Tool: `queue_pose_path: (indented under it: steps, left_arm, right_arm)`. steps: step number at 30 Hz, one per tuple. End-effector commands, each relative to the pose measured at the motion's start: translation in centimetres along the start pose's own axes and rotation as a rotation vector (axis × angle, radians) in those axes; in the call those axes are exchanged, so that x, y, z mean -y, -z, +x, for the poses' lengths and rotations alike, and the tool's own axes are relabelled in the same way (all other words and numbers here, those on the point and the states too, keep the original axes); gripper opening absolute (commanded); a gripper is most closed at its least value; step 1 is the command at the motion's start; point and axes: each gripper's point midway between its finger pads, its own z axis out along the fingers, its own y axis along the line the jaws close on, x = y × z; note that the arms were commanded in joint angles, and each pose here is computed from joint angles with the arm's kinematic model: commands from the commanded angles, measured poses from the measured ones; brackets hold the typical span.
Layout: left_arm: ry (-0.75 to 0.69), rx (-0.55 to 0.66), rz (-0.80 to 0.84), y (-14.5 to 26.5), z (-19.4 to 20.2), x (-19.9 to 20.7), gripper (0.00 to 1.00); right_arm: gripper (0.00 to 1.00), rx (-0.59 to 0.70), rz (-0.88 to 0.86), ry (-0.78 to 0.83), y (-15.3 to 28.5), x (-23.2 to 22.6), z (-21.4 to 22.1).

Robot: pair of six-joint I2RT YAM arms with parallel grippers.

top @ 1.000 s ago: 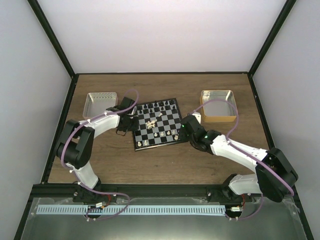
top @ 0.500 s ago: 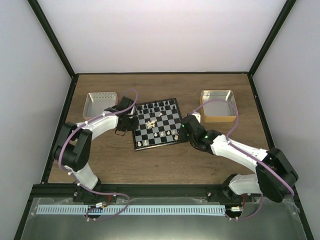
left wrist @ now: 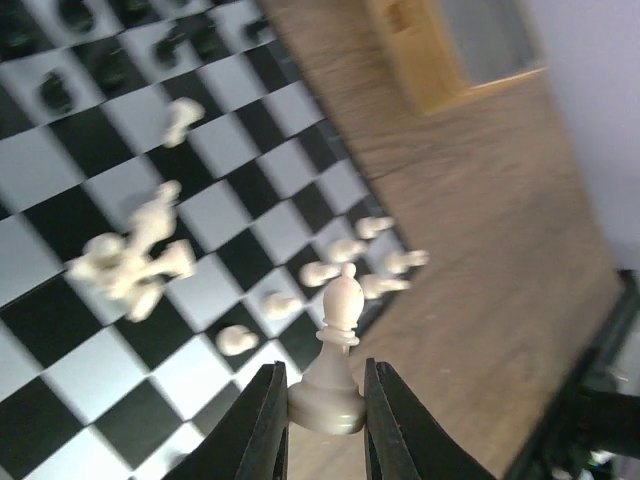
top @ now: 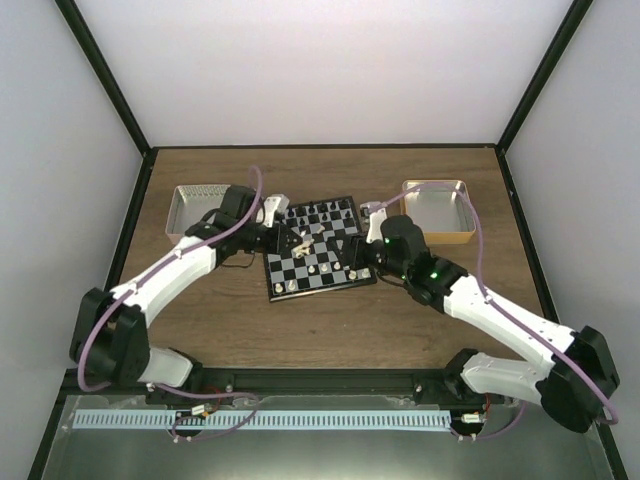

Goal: Set up the chess pieces on the board
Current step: Place the chess piece on the chessboard.

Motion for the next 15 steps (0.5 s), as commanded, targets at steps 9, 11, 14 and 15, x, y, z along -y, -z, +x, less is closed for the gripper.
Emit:
queue_pose_path:
  steps: [9,11,14,15]
  left_arm:
    - [-0.283,0.156,0.479,7.1,-1.1,10.9,0.14]
    - [-0.306,0.167,0.489,7.6,-1.0,11.2,0.14]
    - [-0.334,0.168,0.516,8.1,-0.7,11.8,0.14]
    - [-0.342,0.170,0.521,8.3,-0.7,12.0,0.14]
  right_arm:
    - [0.59,0.142,-0.298,-0.046,4.4,-8.6,-7.9]
    - [0.59,0.131,-0.315,-0.064,4.3,-9.1,-8.3]
    - [0.57,0.087,-0.304,-0.090,3.5,-9.2,-8.0]
    - [0.56,0.074,-0.301,-0.095,3.3,-9.1,-7.8]
